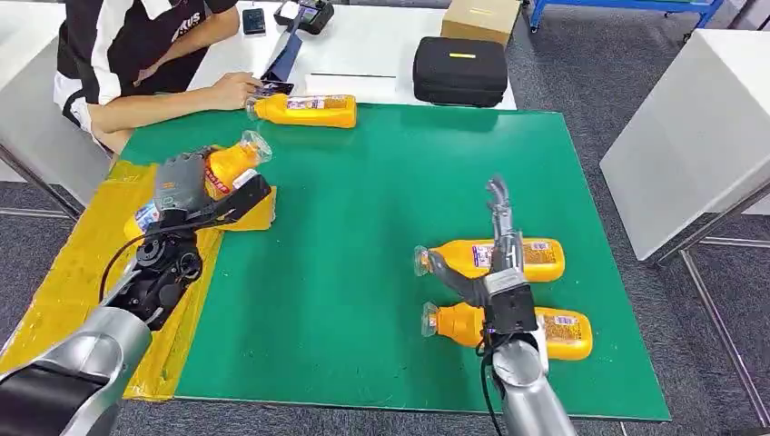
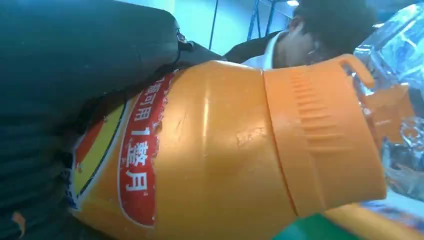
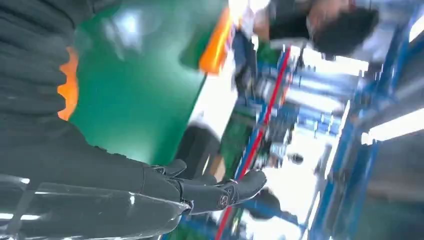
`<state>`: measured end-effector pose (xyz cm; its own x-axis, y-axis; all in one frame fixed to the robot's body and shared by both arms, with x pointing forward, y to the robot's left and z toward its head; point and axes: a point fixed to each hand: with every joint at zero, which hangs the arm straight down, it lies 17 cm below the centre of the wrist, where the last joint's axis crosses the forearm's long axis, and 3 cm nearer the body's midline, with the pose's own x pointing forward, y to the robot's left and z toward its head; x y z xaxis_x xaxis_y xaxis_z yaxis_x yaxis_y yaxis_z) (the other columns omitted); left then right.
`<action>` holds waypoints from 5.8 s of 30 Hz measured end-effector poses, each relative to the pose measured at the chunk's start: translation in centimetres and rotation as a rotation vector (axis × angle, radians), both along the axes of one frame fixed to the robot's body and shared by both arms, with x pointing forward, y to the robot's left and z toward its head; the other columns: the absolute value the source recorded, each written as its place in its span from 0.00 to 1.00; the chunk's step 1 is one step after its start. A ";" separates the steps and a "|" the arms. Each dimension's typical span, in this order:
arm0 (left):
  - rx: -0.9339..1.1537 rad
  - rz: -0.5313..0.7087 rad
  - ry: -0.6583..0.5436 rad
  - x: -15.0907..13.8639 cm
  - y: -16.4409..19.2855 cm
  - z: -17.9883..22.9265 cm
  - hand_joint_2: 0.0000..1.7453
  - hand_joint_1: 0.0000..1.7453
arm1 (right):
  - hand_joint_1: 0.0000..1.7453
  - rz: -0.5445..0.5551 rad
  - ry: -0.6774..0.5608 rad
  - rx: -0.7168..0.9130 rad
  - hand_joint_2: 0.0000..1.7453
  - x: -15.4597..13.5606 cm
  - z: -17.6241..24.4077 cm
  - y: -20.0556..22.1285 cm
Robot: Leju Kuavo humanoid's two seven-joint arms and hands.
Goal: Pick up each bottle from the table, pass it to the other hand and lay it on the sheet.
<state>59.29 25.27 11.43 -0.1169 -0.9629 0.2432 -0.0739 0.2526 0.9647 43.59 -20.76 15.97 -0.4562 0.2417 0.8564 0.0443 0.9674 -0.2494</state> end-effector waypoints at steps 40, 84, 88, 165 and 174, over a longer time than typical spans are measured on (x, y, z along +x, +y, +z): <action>0.200 0.001 0.178 -3.1 0.5 -7.4 0.00 0.00 | 0.00 -0.297 -0.050 -0.128 1.00 -2.1 1.5 -12.2; -1.473 -0.555 0.085 -2.4 -15.4 12.9 1.00 0.00 | 0.00 -0.086 0.431 -1.140 1.00 13.4 -8.2 -10.9; -1.483 -0.550 0.062 -2.5 -15.7 13.4 1.00 0.00 | 0.00 -0.042 0.462 -1.129 1.00 13.5 -9.2 -10.5; -1.529 -0.598 0.175 -3.9 -19.0 12.0 1.00 0.00 | 0.00 0.143 0.798 -1.038 1.00 7.9 -17.8 -15.0; -1.542 -0.593 0.177 -3.9 -18.9 11.9 1.00 0.00 | 0.00 0.106 0.918 -1.097 1.00 7.5 -19.0 -16.7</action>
